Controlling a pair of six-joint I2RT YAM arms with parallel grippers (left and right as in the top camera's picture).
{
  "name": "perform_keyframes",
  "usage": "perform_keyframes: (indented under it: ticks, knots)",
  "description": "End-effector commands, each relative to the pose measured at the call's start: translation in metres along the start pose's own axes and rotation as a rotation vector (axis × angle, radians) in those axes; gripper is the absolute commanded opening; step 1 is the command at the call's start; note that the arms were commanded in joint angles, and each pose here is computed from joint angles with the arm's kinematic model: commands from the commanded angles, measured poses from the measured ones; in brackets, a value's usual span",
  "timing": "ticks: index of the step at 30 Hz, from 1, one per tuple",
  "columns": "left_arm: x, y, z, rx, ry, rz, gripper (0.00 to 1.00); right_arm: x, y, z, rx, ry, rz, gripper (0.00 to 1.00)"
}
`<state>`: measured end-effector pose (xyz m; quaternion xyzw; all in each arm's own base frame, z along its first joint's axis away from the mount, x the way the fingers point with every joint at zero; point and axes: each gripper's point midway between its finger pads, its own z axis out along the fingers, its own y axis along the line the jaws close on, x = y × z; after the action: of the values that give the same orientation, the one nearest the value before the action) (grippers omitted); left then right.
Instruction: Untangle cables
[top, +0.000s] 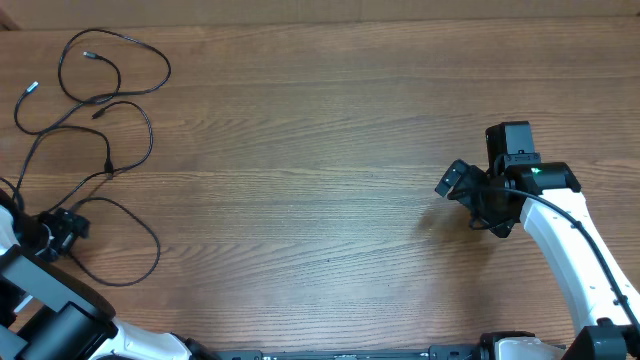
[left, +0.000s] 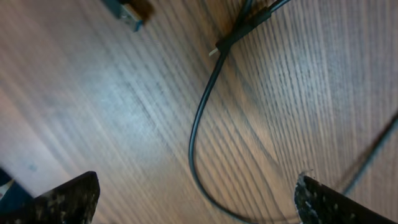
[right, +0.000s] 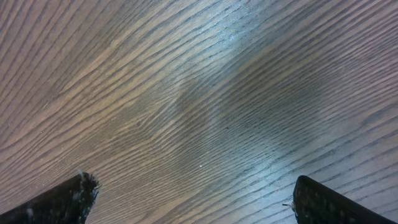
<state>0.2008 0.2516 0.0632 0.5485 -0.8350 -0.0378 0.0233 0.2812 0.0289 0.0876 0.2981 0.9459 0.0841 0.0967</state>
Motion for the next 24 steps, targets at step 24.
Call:
perform_keyframes:
  ticks: [24]
  knots:
    - [-0.066, -0.063, 0.023, 0.228, -0.404, 0.568, 0.82, -0.004, -0.001, -0.001, 0.007, -0.015, 0.001, 1.0]
